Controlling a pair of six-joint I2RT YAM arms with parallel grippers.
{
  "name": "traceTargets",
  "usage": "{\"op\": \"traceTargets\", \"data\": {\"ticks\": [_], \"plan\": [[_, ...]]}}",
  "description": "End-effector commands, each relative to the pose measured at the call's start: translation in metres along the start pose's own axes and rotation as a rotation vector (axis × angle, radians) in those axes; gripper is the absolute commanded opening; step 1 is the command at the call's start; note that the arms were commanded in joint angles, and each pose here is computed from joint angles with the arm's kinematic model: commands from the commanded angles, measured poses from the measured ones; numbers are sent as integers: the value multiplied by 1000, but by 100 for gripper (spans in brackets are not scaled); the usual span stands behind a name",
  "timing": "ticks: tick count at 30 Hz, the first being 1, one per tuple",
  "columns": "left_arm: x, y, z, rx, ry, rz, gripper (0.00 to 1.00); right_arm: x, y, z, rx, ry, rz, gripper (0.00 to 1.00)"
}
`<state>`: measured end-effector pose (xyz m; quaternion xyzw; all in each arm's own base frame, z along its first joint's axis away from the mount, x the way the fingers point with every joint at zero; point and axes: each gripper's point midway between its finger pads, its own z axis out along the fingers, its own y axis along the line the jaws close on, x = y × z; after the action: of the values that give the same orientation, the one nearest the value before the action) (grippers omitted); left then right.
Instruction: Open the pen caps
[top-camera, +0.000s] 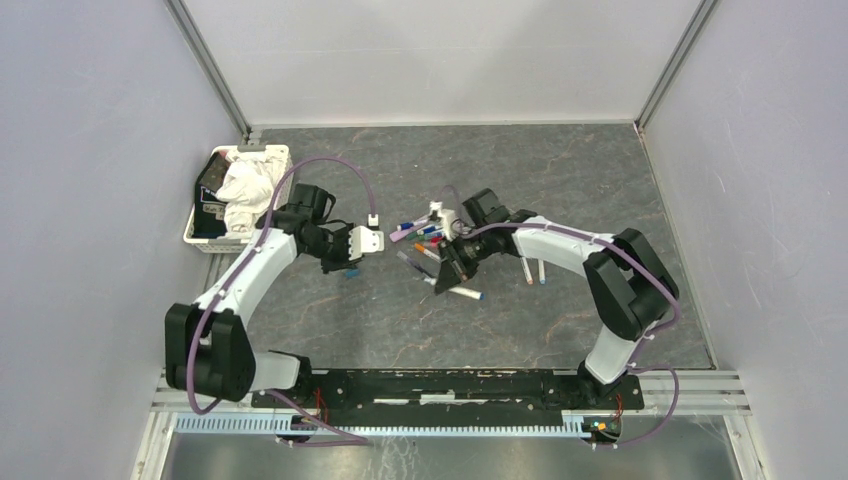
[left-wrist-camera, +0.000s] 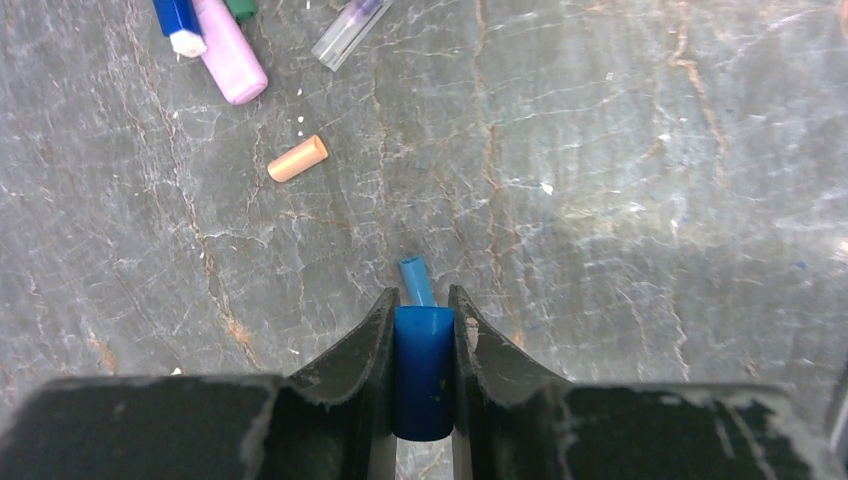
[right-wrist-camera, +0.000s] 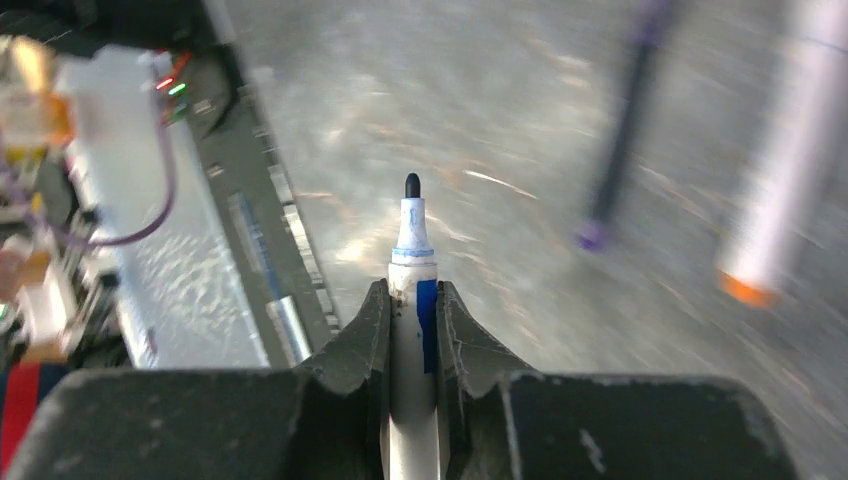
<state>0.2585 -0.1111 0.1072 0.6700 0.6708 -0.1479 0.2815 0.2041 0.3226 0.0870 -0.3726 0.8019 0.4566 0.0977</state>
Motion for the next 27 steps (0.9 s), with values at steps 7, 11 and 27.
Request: {"op": "traceTargets", "data": {"ticks": [7,11,27], "plan": [[39,42,41,-99,23,-126,2,1,-143,-98,827,-230,232,0],[51,48,49,-89,48,-162,6,8,-162,-106,934,-243,271,0],[56,37,60,-35,43,-217,39,35,-190,-125,1144,-282,332,30]]}}
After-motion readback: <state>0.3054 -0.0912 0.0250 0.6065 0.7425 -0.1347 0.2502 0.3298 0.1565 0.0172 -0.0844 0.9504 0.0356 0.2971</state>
